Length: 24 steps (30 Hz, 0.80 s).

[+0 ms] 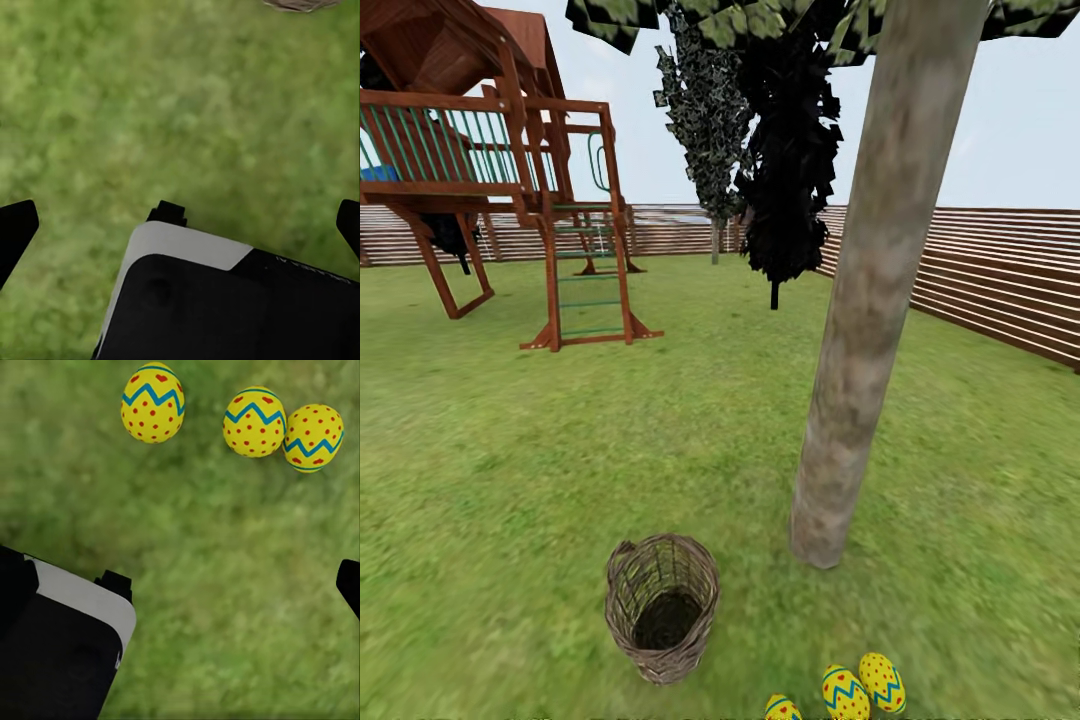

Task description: Take the three Easter eggs out of the wicker basket on the lawn in the garden, then place them on the lawn next to a single tree (choose any tree) so that all three eggs are next to the same tree and none are left in the basket.

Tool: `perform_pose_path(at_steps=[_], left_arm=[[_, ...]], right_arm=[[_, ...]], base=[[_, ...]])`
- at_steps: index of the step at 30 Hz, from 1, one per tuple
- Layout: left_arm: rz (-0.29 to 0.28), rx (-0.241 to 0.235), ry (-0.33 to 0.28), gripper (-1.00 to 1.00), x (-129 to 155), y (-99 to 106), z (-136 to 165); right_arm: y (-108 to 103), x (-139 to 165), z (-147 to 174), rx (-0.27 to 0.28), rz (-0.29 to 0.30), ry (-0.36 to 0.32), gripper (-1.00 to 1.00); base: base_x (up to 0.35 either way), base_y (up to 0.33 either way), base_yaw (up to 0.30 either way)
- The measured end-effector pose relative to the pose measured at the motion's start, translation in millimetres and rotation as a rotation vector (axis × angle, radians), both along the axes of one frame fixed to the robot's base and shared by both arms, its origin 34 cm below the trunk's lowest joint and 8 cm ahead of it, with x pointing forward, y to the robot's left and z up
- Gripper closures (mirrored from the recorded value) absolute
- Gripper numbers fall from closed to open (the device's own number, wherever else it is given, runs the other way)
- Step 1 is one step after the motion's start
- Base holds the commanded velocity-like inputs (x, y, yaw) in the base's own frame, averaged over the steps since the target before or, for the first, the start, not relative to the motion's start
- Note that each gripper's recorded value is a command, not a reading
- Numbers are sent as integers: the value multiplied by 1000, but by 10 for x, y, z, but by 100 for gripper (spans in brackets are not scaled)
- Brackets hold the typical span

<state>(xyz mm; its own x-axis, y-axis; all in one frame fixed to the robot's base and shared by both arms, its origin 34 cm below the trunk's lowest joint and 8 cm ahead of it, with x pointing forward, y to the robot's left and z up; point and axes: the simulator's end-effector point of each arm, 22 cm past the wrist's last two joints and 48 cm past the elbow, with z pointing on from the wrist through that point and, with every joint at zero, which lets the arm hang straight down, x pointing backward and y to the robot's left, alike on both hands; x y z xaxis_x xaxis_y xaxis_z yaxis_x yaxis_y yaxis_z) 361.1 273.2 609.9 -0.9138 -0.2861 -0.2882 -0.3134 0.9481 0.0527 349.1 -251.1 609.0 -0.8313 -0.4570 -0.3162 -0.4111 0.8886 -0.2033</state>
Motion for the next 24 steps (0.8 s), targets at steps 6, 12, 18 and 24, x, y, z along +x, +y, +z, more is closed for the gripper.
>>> perform_pose_path(at_steps=[6,12,18,24], left_arm=[[1,4,9,-100,-36,34,-22],[1,4,17,-100,-64,34,-40],[1,5,18,-100,-68,35,-41],[1,4,18,-100,-67,34,-41]], right_arm=[[-50,-14,-16,-5,-8,4,-100],[-14,-22,-28,-2,-1,7,-100],[-66,-36,-32,-8,-3,10,-100],[-17,-41,-33,-1,0,11,-100]], base=[[0,0,3],[0,0,40],[0,0,2],[0,0,0]])
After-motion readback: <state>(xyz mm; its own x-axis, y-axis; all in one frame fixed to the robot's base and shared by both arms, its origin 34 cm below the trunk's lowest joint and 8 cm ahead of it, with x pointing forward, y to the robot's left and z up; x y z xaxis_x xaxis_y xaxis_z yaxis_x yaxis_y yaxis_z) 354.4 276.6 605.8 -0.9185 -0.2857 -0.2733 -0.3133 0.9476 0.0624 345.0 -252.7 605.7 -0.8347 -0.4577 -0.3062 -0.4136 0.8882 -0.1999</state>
